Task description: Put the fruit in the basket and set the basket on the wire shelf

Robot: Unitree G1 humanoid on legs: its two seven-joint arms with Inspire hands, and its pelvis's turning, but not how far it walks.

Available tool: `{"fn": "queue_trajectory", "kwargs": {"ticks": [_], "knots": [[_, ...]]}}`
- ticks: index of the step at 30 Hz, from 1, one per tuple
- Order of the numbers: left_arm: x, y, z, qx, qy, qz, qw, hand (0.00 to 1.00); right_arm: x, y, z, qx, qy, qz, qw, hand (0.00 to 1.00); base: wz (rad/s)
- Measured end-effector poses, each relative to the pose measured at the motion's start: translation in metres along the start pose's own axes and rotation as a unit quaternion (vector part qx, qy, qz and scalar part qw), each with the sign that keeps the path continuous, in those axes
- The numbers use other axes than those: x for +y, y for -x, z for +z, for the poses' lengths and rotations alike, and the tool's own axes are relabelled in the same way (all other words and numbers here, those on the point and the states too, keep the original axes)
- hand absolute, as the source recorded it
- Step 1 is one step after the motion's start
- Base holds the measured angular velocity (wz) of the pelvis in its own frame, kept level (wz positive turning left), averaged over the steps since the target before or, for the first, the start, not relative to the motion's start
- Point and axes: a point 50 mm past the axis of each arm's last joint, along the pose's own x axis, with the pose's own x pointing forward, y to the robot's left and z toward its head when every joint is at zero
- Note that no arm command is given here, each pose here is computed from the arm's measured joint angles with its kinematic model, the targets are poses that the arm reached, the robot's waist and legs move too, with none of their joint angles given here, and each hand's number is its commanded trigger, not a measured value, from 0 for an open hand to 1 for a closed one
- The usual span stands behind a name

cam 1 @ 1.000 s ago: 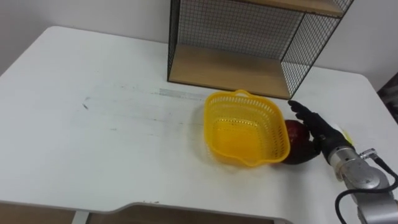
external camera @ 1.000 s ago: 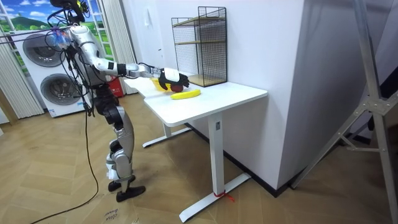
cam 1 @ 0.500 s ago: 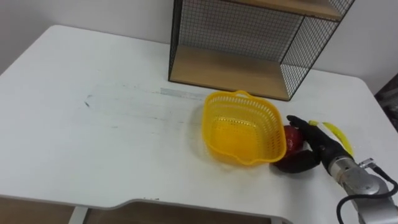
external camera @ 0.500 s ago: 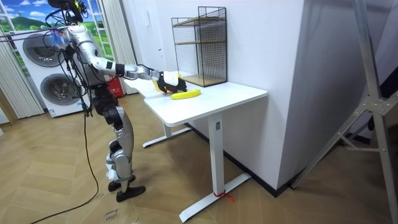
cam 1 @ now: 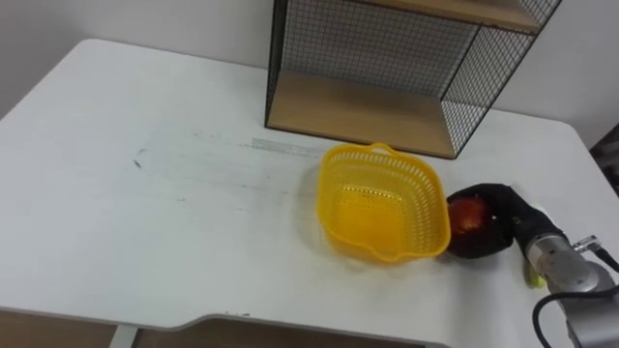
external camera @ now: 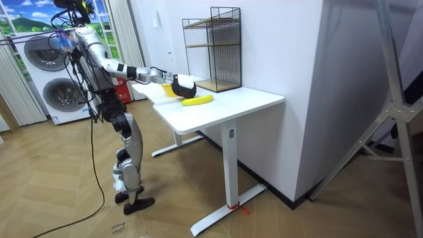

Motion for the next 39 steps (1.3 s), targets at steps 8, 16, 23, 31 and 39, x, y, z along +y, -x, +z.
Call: {"fn": "queue_trajectory", "kwargs": {"ticks": [8,16,23,31,39], "knots": [[-0.003,0.001,-0.007,0.009,0.000,-0.004,1.000,0.00,0.002,0.001,-0.003,0.004,-0.009,-0.005,1.000,1.00,0.00],[-0.005,0.001,-0.014,0.023,0.010,-0.007,1.000,0.00,0.001,0.003,-0.006,0.004,-0.029,-0.007,1.000,1.00,0.00],[-0.005,0.001,-0.015,0.029,0.029,-0.006,0.999,0.00,-0.016,0.013,-0.018,0.006,-0.117,-0.073,0.990,1.00,0.00],[-0.013,0.001,-0.018,0.040,0.031,-0.016,0.999,0.00,-0.029,0.016,-0.017,0.001,-0.157,-0.149,0.976,1.00,-0.05],[-0.013,0.002,-0.021,0.046,0.030,-0.006,0.998,0.00,-0.047,0.026,0.012,-0.066,-0.165,-0.211,0.961,1.00,-0.07]]}}
